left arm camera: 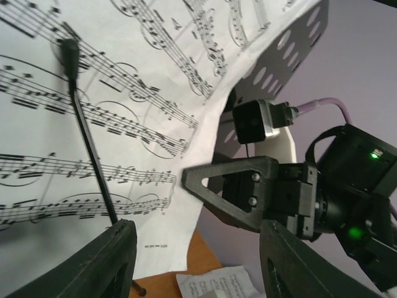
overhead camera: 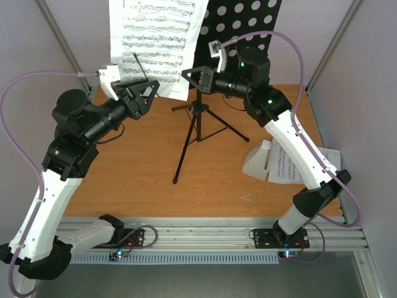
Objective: Pack up the instrument practice props
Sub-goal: Pick up the sheet music from the music stand.
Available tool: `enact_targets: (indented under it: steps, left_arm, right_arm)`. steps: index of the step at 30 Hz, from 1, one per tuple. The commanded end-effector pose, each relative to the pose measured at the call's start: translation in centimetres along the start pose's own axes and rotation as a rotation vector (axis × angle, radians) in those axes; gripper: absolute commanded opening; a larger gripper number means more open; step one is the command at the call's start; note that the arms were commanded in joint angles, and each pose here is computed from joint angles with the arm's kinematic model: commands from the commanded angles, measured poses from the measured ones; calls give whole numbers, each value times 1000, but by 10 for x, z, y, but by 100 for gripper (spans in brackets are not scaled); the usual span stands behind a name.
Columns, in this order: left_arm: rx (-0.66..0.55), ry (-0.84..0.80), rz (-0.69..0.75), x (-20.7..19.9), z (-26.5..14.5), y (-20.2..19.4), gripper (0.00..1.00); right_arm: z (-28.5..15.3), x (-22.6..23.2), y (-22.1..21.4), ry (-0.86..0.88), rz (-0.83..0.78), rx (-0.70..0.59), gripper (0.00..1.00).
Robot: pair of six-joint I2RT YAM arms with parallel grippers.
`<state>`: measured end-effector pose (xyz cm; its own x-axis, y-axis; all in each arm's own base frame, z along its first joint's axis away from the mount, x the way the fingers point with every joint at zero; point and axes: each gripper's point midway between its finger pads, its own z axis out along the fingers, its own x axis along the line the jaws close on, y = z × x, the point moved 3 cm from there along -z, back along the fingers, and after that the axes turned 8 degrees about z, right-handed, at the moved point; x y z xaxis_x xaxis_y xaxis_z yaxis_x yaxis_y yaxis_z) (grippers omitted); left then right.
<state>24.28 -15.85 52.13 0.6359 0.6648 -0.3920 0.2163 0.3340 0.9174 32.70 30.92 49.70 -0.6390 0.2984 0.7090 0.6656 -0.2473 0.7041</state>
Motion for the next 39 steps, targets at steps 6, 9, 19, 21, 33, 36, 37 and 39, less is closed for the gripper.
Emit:
enact_targets:
  steps: [6, 9, 19, 21, 33, 36, 37, 39]
  left_arm:
    - [-126, 110, 4, 14, -12, 15, 57]
    - [-117, 104, 6, 14, -10, 15, 59]
    - [-126, 83, -45, 17, 11, 17, 55]
    - [-141, 69, -42, 15, 11, 21, 52]
    - [-137, 47, -36, 14, 17, 20, 16]
    - [-135, 45, -32, 14, 17, 19, 7]
    - [-132, 46, -31, 15, 17, 18, 4]
    - [-130, 49, -19, 15, 17, 17, 1]
  right_arm:
    - [-2, 2, 0, -7, -10, -16, 1]
    - [-2, 3, -1, -4, -9, -16, 1]
    - [-1, 0, -2, -1, 0, -19, 1]
    - [-1, 0, -2, -1, 0, -20, 1]
    - [-3, 2, -2, 1, -3, -22, 1]
    - [-5, 3, -2, -2, -6, -23, 1]
    - [-5, 3, -2, -3, -8, -25, 1]
    - [-6, 4, -1, -4, -10, -27, 1]
